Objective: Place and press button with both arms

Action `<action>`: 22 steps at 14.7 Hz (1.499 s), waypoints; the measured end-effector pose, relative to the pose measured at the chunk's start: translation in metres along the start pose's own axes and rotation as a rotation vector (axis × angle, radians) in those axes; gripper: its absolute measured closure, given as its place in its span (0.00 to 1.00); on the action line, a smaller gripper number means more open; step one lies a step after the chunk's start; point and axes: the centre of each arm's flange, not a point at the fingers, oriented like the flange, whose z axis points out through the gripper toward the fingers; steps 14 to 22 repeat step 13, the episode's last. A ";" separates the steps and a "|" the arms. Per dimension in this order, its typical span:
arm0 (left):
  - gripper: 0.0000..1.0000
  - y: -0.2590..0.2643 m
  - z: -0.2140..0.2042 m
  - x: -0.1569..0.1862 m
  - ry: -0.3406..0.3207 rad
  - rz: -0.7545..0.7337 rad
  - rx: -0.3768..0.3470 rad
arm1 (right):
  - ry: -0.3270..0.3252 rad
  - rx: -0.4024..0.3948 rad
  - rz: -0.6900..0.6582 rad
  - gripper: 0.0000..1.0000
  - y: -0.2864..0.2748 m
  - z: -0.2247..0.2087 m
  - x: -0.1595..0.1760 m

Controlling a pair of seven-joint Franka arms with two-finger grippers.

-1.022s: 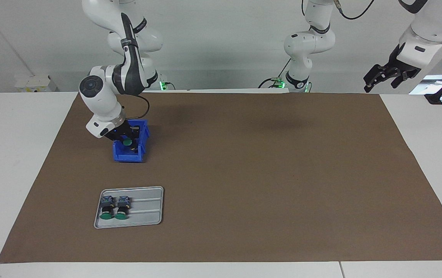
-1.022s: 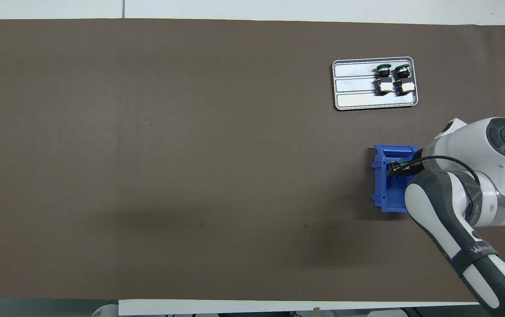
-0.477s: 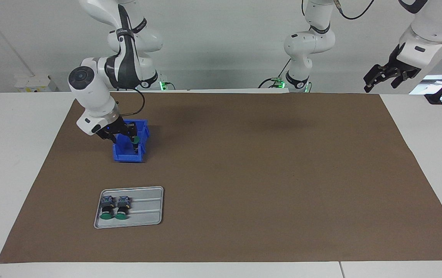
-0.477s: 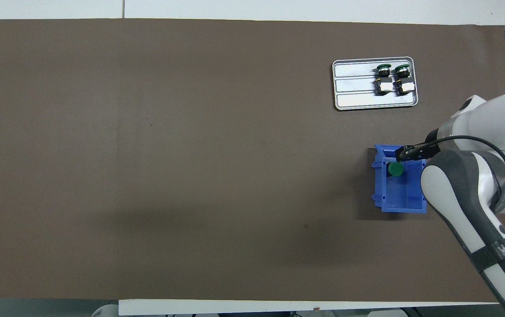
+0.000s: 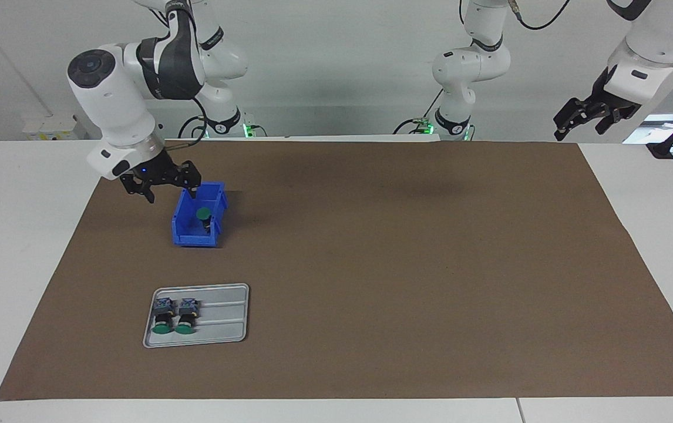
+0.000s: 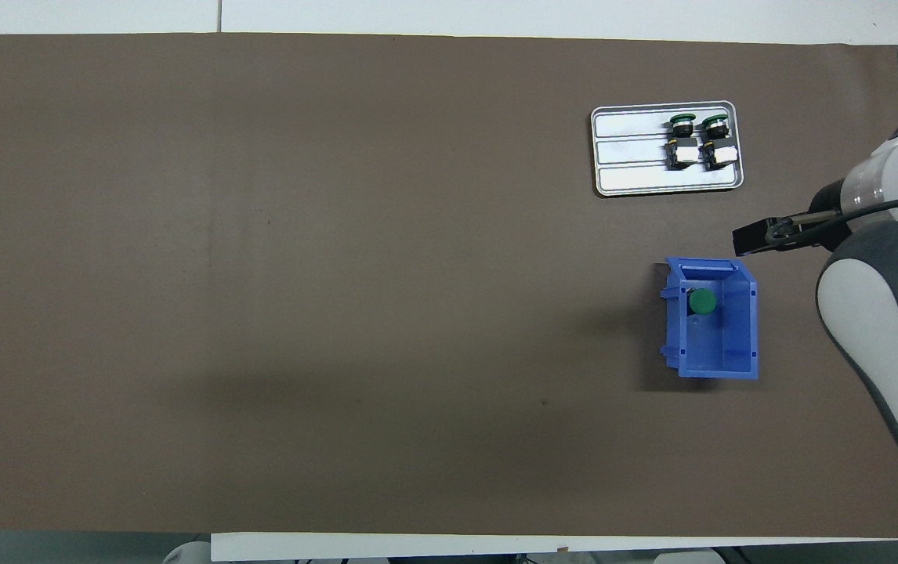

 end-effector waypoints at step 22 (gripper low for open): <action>0.00 0.000 0.000 0.000 0.000 0.000 0.000 | -0.034 -0.039 0.040 0.01 0.023 -0.088 -0.016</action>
